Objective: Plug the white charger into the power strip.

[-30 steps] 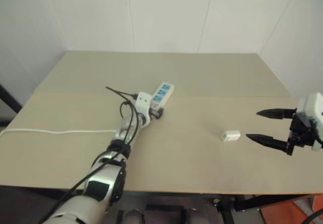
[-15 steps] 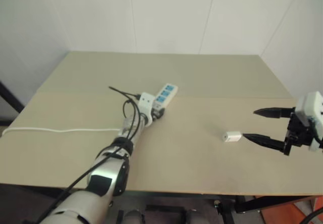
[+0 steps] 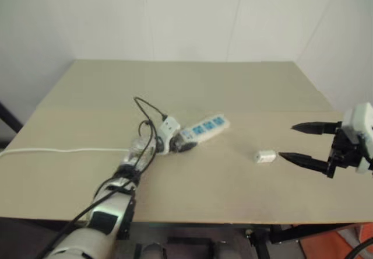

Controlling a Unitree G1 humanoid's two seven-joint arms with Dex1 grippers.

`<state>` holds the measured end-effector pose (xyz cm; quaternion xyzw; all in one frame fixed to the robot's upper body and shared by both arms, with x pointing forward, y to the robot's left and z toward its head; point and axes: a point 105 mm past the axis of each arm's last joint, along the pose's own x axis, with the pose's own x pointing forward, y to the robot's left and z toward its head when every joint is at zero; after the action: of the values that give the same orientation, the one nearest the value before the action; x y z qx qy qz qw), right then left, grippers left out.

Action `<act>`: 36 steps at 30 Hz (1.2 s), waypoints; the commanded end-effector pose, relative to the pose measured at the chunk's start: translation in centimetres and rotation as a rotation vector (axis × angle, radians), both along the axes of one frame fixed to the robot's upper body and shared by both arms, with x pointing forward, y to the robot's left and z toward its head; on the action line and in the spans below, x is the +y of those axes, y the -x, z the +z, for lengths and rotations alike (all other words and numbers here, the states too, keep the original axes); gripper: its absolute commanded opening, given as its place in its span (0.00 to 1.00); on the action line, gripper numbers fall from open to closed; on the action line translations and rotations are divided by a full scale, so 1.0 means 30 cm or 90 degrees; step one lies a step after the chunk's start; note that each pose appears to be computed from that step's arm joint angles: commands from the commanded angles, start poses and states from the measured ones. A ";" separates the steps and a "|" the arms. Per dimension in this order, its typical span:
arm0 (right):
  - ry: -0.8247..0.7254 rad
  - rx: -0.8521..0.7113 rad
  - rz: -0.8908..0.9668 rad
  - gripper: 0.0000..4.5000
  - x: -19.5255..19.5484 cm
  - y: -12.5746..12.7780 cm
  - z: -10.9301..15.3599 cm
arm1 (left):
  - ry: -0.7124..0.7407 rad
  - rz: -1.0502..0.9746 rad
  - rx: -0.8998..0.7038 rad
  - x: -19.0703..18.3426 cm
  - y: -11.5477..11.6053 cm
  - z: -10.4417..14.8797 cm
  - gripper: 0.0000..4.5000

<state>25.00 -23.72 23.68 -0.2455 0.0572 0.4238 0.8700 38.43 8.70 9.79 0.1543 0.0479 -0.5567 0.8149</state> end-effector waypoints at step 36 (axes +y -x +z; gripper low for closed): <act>0.481 0.167 0.096 1.00 0.094 -0.307 -0.260 | -0.015 -0.193 0.010 0.035 0.256 -0.025 0.73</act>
<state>33.82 -20.86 14.95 -0.4803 0.3111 0.4685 0.6731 31.03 10.14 8.53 0.1696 0.0483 -0.6674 0.7235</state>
